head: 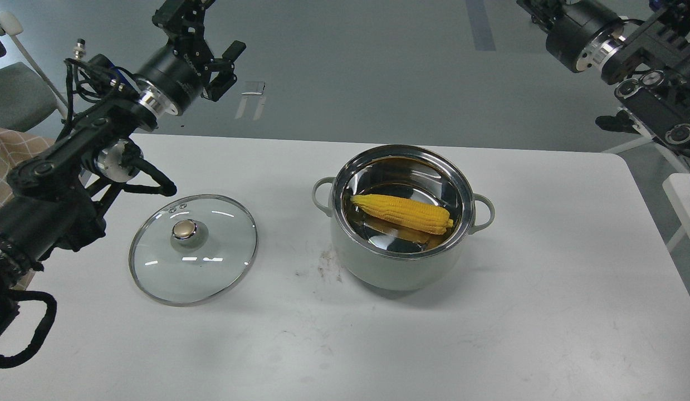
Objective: Open pot and put corn in
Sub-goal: 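Release the corn cob and raise the right gripper away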
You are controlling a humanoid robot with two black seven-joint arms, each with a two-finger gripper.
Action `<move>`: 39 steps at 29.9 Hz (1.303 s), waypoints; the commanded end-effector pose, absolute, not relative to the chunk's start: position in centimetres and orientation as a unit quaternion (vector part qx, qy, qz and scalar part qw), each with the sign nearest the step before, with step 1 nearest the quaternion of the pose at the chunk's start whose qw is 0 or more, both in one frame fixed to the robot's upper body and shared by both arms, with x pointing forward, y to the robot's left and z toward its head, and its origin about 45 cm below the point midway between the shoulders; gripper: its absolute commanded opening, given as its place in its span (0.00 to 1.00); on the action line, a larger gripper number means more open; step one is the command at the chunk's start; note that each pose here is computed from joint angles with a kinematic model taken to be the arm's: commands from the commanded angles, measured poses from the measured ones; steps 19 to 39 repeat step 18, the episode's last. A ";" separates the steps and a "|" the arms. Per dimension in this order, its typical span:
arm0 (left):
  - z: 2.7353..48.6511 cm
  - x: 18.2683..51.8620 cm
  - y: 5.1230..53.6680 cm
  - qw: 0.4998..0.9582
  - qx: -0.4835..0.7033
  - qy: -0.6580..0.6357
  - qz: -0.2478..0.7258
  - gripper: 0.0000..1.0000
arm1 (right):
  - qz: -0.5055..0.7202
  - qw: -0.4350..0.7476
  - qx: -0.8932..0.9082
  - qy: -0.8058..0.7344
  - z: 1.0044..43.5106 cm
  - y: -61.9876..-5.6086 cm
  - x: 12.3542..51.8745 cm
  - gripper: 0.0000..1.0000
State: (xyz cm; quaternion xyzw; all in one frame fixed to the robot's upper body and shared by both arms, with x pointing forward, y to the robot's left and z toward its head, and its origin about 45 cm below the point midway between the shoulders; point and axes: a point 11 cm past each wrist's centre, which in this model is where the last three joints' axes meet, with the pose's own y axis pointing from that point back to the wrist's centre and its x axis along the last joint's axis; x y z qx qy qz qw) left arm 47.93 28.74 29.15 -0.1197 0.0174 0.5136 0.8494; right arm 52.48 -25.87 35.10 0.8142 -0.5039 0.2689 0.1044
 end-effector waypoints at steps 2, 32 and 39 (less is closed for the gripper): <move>28.9 47.9 27.4 0.854 -0.151 0.022 0.498 0.98 | 0.121 -0.011 0.837 -0.534 33.1 -25.5 52.0 1.00; 24.6 46.3 23.8 0.862 -0.168 0.086 0.470 0.98 | -0.049 -0.131 0.823 -0.551 25.9 -25.9 48.7 1.00; 24.6 46.3 23.8 0.862 -0.168 0.086 0.470 0.98 | -0.049 -0.131 0.823 -0.551 25.9 -25.9 48.7 1.00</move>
